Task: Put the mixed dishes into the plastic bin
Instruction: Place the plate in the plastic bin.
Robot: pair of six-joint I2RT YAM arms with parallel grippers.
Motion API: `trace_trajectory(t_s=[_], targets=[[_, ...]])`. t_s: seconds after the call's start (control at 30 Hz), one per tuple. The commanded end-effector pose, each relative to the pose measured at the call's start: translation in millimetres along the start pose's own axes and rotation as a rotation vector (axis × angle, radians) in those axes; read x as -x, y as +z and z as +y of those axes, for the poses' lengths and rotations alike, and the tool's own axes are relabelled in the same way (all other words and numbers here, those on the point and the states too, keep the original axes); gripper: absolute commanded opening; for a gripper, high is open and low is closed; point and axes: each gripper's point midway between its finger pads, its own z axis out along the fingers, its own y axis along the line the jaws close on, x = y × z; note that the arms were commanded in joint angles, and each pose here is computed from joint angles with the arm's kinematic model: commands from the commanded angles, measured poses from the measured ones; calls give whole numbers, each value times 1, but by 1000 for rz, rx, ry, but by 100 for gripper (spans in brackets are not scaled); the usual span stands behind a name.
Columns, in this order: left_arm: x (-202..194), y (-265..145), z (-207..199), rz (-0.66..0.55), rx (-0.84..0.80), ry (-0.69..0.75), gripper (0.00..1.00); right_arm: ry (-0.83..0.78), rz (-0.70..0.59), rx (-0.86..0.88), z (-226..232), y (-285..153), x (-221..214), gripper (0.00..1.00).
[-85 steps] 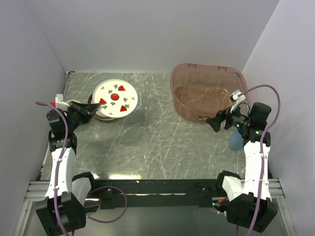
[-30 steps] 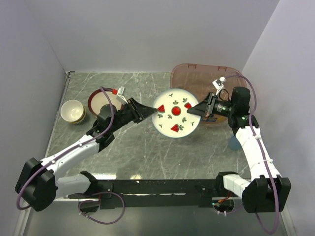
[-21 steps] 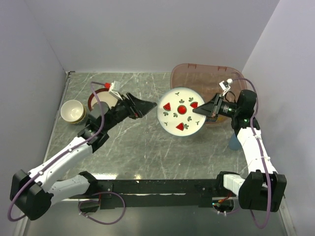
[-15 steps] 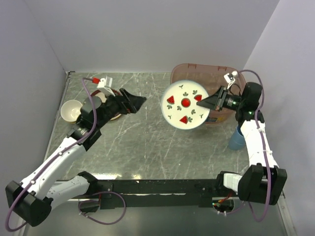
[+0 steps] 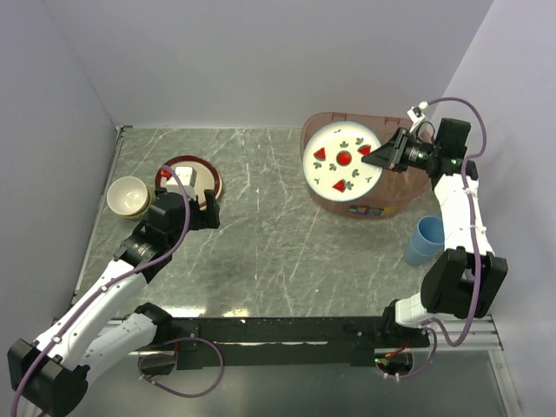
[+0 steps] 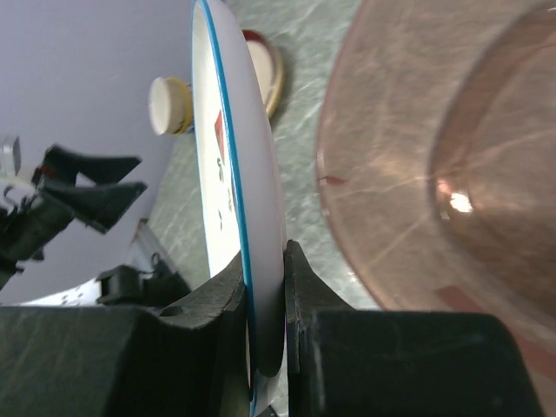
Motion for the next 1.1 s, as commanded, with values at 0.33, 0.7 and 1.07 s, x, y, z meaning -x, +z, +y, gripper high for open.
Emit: trace_trajectory(t_s=[0.33, 0.7, 1.07], targets=[[20, -4, 13, -79, 65, 26, 99, -148, -72, -148, -50, -1, 77, 0], [17, 0, 14, -68, 73, 35, 99, -117, 2, -169, -93, 17, 67, 0], [14, 2, 17, -63, 90, 42, 99, -75, 54, -179, -125, 40, 60, 0]])
